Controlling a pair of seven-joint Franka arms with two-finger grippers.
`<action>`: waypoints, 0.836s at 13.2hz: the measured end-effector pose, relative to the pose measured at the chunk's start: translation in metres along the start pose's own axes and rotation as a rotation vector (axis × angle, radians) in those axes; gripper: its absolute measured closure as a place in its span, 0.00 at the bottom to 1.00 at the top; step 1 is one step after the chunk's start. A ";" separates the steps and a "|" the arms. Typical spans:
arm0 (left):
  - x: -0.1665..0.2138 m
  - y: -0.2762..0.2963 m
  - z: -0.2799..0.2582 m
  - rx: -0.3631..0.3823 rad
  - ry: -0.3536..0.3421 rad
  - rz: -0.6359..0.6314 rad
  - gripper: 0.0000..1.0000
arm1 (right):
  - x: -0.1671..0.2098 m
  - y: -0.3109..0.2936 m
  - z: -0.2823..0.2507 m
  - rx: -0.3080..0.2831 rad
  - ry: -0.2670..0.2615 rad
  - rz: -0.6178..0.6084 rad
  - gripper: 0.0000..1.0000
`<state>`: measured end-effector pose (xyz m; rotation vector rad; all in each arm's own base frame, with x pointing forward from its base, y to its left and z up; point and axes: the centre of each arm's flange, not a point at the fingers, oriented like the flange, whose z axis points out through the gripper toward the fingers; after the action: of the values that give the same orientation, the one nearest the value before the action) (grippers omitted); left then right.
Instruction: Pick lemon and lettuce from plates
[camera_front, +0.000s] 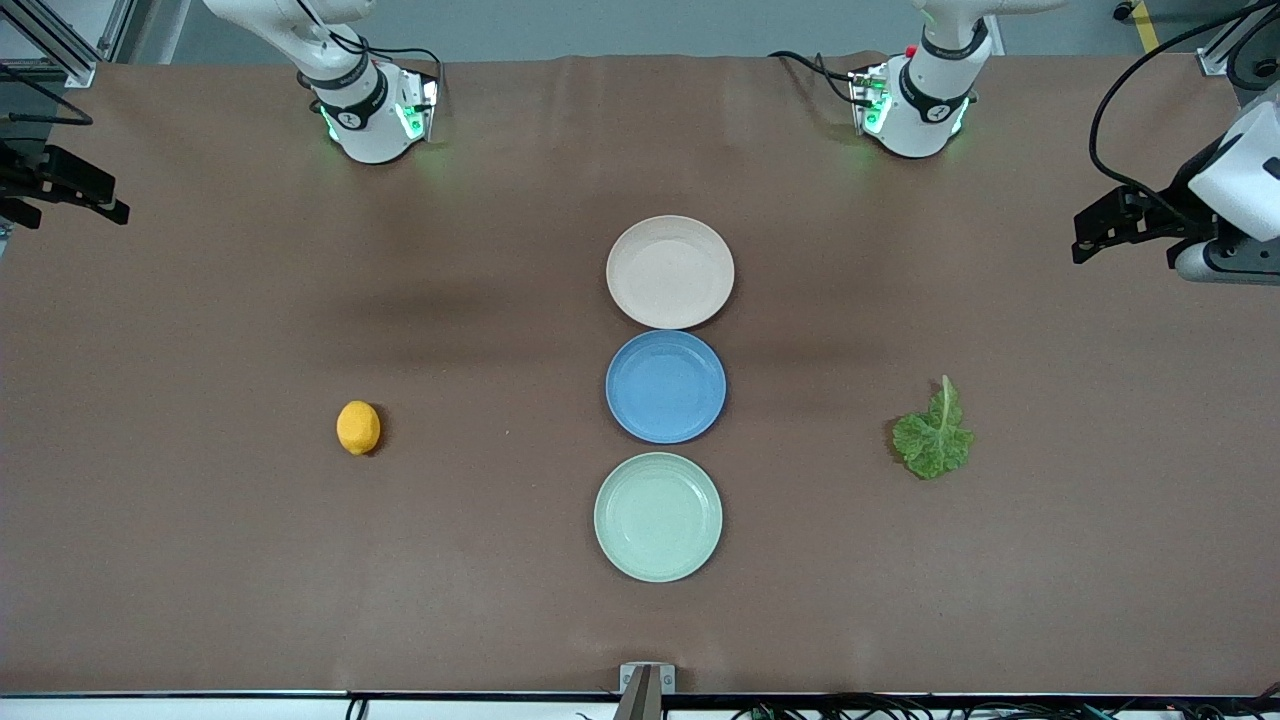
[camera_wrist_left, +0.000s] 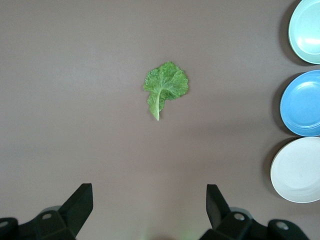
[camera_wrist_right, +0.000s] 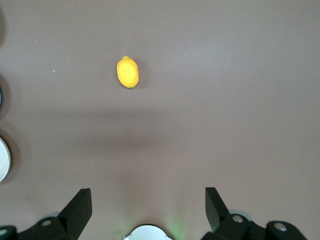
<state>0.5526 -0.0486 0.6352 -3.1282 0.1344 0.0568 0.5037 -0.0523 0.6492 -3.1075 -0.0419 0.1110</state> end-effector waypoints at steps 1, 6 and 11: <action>0.000 0.000 0.000 0.000 -0.001 0.000 0.00 | -0.003 0.000 -0.003 0.000 0.006 0.000 0.00; 0.001 0.002 0.001 0.000 -0.001 0.001 0.00 | -0.007 -0.005 -0.007 -0.002 0.018 -0.009 0.00; 0.001 0.002 -0.002 0.000 0.004 -0.008 0.00 | -0.007 -0.012 -0.022 -0.008 0.054 -0.022 0.00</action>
<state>0.5533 -0.0507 0.6367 -3.1292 0.1222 0.0506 0.4981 -0.0417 0.6716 -3.1153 -0.0756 0.0258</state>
